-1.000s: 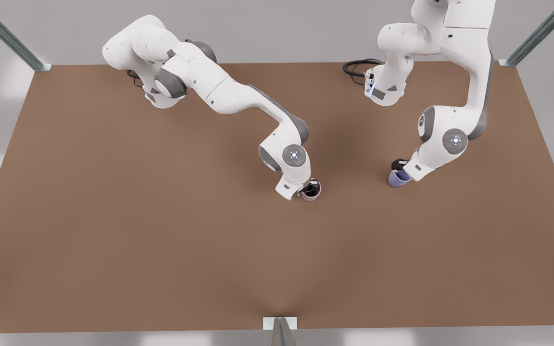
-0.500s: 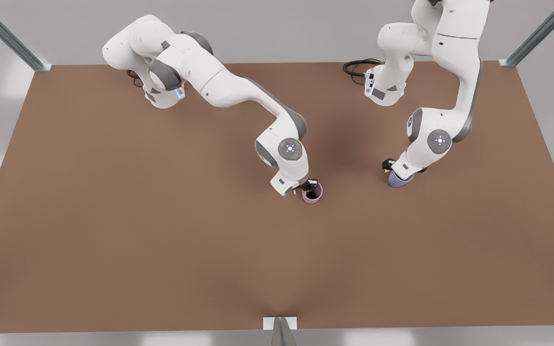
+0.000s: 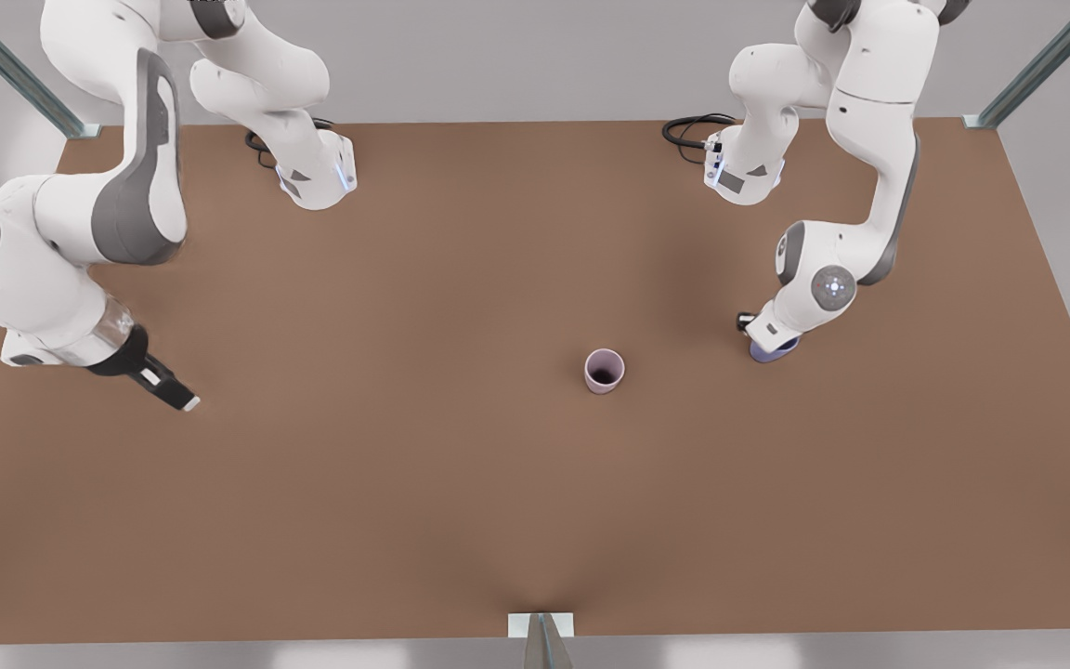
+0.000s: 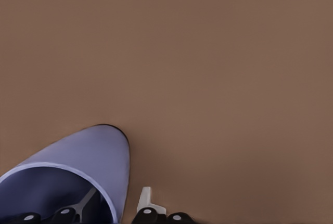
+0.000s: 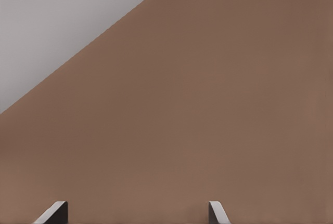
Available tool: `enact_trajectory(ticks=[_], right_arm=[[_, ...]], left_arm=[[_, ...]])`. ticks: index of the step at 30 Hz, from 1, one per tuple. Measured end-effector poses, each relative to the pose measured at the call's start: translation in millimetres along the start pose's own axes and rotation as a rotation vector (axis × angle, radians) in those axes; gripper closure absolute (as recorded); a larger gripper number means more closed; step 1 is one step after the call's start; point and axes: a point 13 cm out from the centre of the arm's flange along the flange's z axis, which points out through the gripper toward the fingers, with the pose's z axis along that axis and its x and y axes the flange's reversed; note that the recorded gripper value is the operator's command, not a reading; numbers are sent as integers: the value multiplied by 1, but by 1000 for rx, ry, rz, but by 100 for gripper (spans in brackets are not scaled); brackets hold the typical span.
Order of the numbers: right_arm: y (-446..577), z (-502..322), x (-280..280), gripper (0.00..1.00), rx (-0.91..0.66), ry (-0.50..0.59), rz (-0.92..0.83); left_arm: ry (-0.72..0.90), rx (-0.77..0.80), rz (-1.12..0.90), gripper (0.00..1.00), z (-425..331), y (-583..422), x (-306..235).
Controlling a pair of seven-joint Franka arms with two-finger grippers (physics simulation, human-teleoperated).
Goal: Stack the cups, with the pink cup at the bottom and the purple cup at the top
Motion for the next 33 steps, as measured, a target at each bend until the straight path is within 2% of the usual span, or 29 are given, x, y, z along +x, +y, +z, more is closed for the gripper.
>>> enact_trajectory(ticks=[2, 4, 10, 14, 17, 27, 33], right_arm=[[-16, 9, -16, 0, 36, 21, -44], [-24, 10, -19, 0, 55, 35, -100], [-26, -13, -17, 0, 61, 36, -264], [-31, -17, -17, 0, 62, 45, -335], [-41, -24, -23, 0, 59, 39, -363], [-57, -37, -36, 0, 49, 23, -445], [-55, -33, -37, 0, 58, 23, -495]], left_arm=[[-5, 0, -1, 72, 0, 0, -2], [-10, -1, -1, 79, -1, 0, -3], [-68, -6, 27, 79, -43, -24, -34], [-174, 6, 150, 79, -140, -133, -76], [-189, 24, 207, 79, -185, -210, -88], [-147, 68, 160, 79, -196, -313, -119], [-128, 65, 132, 79, -172, -353, -108]])
